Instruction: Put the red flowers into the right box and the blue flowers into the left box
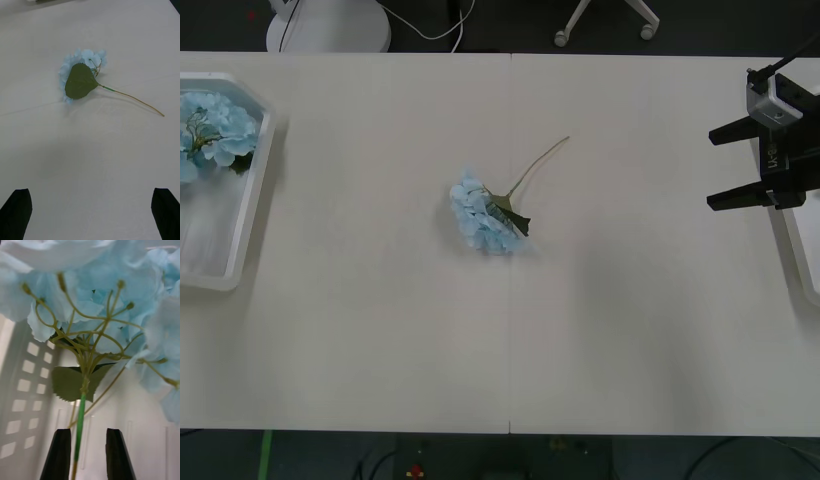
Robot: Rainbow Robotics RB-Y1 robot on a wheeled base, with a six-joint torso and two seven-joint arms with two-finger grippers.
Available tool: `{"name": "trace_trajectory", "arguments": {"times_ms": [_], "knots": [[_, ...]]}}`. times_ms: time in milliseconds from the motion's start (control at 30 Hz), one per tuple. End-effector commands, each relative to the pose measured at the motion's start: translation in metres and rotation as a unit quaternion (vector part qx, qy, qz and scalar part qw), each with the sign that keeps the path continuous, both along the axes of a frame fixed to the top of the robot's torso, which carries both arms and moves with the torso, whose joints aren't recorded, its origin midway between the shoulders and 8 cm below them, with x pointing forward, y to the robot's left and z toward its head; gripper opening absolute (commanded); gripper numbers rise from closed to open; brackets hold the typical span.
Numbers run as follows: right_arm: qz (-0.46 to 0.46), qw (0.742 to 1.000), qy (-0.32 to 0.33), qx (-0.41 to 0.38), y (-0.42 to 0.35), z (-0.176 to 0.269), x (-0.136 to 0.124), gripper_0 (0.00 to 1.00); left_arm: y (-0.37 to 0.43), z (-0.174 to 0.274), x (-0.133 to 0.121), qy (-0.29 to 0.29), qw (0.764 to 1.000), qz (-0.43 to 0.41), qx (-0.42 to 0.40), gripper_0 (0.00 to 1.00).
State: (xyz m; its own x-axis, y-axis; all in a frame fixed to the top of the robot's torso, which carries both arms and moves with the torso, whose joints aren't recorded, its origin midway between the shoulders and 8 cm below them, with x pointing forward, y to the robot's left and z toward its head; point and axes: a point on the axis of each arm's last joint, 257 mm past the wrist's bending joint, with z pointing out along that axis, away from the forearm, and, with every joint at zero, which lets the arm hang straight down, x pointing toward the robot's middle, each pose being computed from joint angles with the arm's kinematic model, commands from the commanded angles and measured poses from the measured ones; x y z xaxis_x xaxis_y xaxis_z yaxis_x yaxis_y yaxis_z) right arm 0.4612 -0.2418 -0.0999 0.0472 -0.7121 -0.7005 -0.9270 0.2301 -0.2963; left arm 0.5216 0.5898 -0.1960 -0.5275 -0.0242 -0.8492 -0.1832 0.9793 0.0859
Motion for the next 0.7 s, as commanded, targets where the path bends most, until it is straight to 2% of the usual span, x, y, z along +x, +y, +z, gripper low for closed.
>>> {"name": "trace_trajectory", "arguments": {"times_ms": [33,100,300,433,700], "knots": [[0.009,1.0,-0.014,0.005,0.012,0.016,0.001,0.92,-0.029,0.035,0.013,-0.005,0.998,-0.058,-0.03,0.81],[0.009,1.0,-0.014,0.005,0.012,0.016,0.001,0.92,-0.058,0.039,0.018,0.002,0.994,-0.092,-0.065,0.84],[0.009,1.0,-0.014,0.005,0.012,0.016,0.001,0.92,-0.13,0.071,0.029,-0.003,0.973,-0.183,-0.143,0.85],[0.009,1.0,-0.014,0.005,0.012,0.016,0.001,0.92,-0.17,0.098,0.043,-0.014,0.96,-0.227,-0.164,0.85],[0.009,1.0,-0.014,0.005,0.012,0.016,0.001,0.92,-0.236,0.13,0.065,-0.001,0.939,-0.213,-0.271,0.85]]}}
